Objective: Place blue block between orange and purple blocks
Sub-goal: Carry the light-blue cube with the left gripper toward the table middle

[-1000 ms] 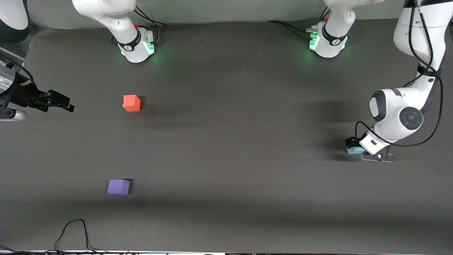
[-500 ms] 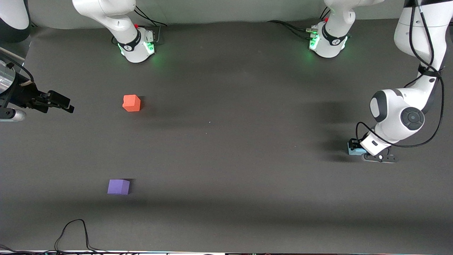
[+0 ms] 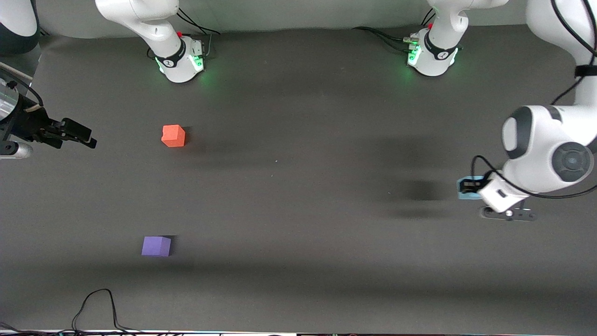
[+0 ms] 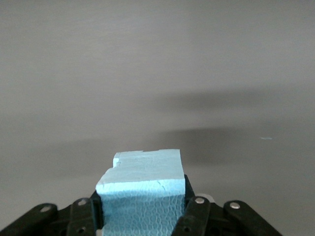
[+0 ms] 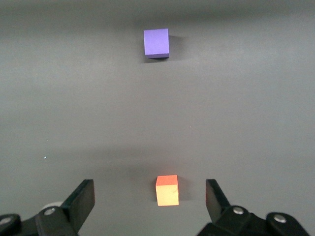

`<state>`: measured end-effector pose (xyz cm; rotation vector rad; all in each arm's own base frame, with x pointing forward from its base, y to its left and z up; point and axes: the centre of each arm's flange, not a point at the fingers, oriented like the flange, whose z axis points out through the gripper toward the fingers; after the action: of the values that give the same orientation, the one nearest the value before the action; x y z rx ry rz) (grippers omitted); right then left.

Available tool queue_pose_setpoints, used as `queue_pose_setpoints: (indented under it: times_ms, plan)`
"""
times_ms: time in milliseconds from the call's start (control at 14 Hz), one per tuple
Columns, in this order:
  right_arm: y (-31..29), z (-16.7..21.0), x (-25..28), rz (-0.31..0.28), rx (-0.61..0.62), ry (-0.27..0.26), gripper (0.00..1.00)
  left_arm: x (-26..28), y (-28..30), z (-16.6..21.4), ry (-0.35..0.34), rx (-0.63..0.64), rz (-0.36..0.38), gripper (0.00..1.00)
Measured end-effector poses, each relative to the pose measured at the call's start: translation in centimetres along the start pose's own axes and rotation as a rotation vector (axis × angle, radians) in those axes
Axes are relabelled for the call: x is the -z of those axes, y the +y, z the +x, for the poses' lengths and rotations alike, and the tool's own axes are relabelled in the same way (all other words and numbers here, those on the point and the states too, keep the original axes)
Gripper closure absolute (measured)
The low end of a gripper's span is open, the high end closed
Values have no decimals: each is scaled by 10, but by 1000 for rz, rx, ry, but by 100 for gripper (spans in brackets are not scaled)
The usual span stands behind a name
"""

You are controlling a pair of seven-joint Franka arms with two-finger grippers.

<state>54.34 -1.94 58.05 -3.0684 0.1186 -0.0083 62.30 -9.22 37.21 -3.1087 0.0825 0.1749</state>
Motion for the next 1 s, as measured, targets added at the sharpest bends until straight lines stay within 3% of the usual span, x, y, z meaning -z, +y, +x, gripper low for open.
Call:
queue_pose_setpoints:
  times_ms: [429,714,1000]
  plan:
    - [1,0,0,0,-1,4,0,9,268,-35,63,66,-1,44]
    - [2,1,1,-1,-4,10,0,-72,419,-73,93,63,-33,44]
    - [1,1,-1,-1,-2,5,0,-140,489,-111,132,53,-32,44]
